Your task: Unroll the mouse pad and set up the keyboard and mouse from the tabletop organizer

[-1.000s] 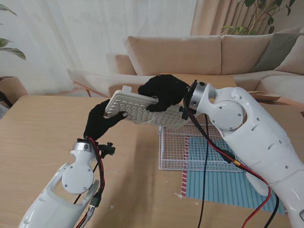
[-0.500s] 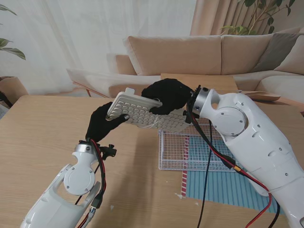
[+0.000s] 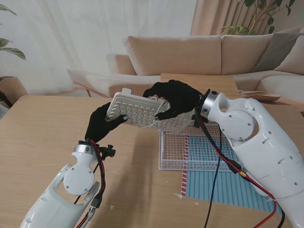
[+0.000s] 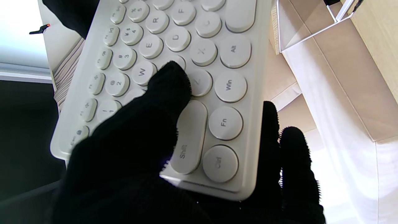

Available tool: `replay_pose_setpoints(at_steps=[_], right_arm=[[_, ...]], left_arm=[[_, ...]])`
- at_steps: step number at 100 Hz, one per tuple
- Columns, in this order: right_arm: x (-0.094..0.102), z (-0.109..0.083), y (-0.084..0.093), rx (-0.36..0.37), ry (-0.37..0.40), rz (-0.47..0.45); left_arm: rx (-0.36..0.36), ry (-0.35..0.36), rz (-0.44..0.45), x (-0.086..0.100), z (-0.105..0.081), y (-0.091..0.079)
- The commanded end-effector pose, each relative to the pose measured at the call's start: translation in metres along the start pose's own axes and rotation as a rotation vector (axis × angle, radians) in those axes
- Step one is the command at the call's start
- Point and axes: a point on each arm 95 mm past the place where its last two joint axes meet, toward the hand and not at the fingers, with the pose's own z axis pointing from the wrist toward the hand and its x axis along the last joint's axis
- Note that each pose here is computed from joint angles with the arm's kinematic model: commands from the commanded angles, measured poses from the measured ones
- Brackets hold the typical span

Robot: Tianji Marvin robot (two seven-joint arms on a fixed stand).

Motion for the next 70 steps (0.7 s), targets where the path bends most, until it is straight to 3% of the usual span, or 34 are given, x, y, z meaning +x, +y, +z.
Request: replay_pose_setpoints(at_steps=[1, 14, 33, 49, 70], right_arm=[[-0.004, -0.007, -0.005, 0.015, -0.03, -0.002], [-0.013, -0.018, -0.009, 0.033, -0.086, 0.011], [-0.02, -0.031, -0.017, 0.121, -0.14, 0.047], [-0.024, -0.026, -0.027, 0.148, -0.14, 0.042], [-0.026, -0.013, -0.033, 0.101, -0.111, 0.013]], left_arm=[[-0.007, 0.013, 0.0, 0.003, 0.002, -0.001], [-0.01, 0.017, 0.013, 0.001, 0.003, -0.001], [-0.001, 0.017, 0.019, 0.002, 0.004, -0.001], [0.008, 0.015, 0.019, 0.002, 0.004, -0.001], [0.015, 0.008, 0.019, 0.0, 0.004, -0.002]])
